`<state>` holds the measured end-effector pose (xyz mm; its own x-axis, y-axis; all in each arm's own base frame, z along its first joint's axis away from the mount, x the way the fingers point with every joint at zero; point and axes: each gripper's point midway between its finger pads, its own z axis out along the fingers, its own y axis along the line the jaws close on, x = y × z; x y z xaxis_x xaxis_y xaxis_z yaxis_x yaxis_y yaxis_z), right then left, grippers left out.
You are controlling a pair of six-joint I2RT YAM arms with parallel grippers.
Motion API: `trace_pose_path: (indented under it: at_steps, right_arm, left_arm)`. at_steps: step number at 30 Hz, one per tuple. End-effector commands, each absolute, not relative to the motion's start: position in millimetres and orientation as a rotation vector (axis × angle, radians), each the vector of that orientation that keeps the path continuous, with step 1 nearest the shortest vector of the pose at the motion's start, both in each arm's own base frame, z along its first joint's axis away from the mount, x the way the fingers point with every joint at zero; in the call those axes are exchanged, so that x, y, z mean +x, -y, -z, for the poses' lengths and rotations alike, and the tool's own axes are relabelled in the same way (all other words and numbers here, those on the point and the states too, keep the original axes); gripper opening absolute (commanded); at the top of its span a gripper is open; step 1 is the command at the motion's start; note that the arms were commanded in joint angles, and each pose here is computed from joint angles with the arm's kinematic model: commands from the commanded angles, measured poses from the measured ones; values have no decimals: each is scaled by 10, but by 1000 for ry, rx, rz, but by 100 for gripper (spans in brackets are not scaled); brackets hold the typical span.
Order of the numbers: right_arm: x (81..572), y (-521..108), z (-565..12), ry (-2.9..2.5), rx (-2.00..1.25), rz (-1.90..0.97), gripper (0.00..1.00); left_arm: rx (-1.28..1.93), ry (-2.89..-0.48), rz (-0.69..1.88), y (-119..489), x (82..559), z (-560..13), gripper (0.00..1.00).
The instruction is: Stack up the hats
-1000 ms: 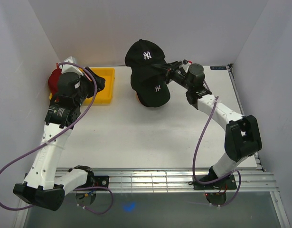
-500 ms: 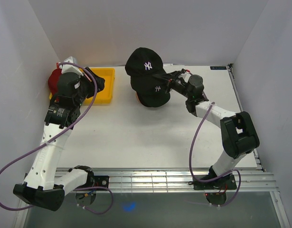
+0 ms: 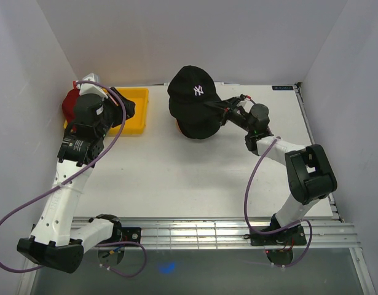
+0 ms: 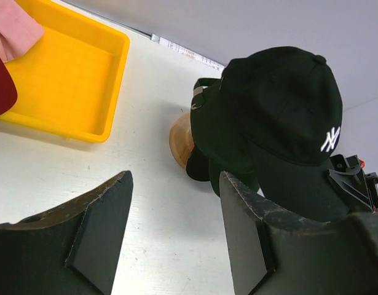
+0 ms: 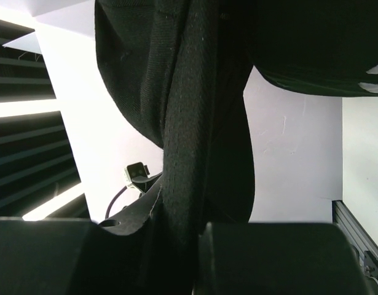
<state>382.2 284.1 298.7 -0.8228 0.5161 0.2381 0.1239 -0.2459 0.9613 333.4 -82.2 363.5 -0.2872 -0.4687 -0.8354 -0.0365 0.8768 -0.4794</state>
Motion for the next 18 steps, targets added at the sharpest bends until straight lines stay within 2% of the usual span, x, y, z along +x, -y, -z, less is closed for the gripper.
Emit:
trace_pose_path:
  at_steps: [1,7,14,18]
  right_arm:
    - [3691,-2837,-3096,-1710,661,-2208,8]
    - [3683,-2814,-2863,-1736,711,-2190,8]
    - [3753,-2800,-2698,-1756,762,-2165,23]
    - [3809,-2799,-2642,-1767,782,-2157,27]
  left_arm:
    - [-371,-1791,421,764,3275,-3803,69]
    - [-368,-1792,404,743,3284,-3812,69]
    - [-366,-1793,389,724,3289,-3817,69]
    - [-367,-1799,375,710,3297,-3793,69]
